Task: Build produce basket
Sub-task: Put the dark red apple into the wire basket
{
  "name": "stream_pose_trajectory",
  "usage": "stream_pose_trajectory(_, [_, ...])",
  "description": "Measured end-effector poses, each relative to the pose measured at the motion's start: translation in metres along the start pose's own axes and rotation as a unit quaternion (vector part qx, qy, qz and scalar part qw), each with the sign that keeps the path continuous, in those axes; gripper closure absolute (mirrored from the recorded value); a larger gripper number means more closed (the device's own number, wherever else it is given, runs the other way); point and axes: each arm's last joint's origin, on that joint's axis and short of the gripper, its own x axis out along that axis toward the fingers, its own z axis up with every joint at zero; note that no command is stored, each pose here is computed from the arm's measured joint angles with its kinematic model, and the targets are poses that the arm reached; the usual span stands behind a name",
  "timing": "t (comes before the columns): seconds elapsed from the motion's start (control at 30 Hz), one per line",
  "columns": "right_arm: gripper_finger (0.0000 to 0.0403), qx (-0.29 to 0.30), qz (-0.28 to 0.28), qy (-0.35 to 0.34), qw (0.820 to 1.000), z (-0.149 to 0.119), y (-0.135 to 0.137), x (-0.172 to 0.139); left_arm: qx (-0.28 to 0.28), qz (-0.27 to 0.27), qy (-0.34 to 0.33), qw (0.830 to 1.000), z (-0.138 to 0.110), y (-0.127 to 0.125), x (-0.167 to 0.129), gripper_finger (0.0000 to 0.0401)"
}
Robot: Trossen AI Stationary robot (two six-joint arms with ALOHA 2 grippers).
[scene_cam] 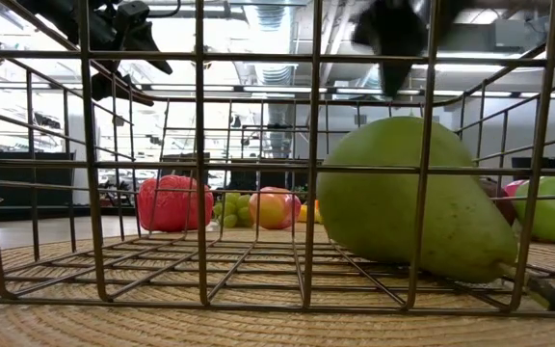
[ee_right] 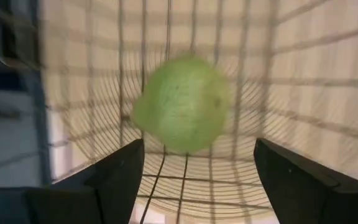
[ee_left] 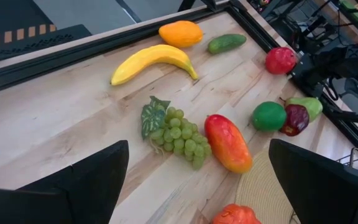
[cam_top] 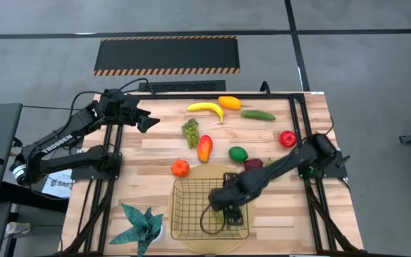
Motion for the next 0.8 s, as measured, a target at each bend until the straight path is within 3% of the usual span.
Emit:
stream_pose_trajectory(0.2, [0.0081, 0.035, -0.021, -0.07, 0.997, -0.002, -0.031, -0.074, 0.0, -0.003, 0.001, 1.0, 0.0, 0.0, 0.0, 0.0028])
stream_pose_trajectory(0.33, [0.0081, 0.063, -0.104, -0.078, 0.989, -0.028, -0.056, -0.119, 0.0, -0.008, 0.003, 1.0, 0.0, 0.0, 0.0, 0.0028])
stream_pose_trajectory(0.43, [0.0081, 0.084, -0.154, -0.061, 0.983, -0.051, -0.074, -0.135, 0.0, -0.008, 0.003, 1.0, 0.0, 0.0, 0.0, 0.0028])
stream_pose_trajectory(0.57, [0.0081, 0.097, -0.17, -0.037, 0.98, -0.076, -0.093, -0.128, 0.001, -0.008, 0.003, 1.0, 0.0, 0.0, 0.0, 0.0028])
stream_pose_trajectory(0.8, [0.0081, 0.106, -0.108, -0.037, 0.988, -0.112, -0.119, -0.062, 0.001, -0.008, 0.003, 1.0, 0.0, 0.0, 0.0, 0.0028])
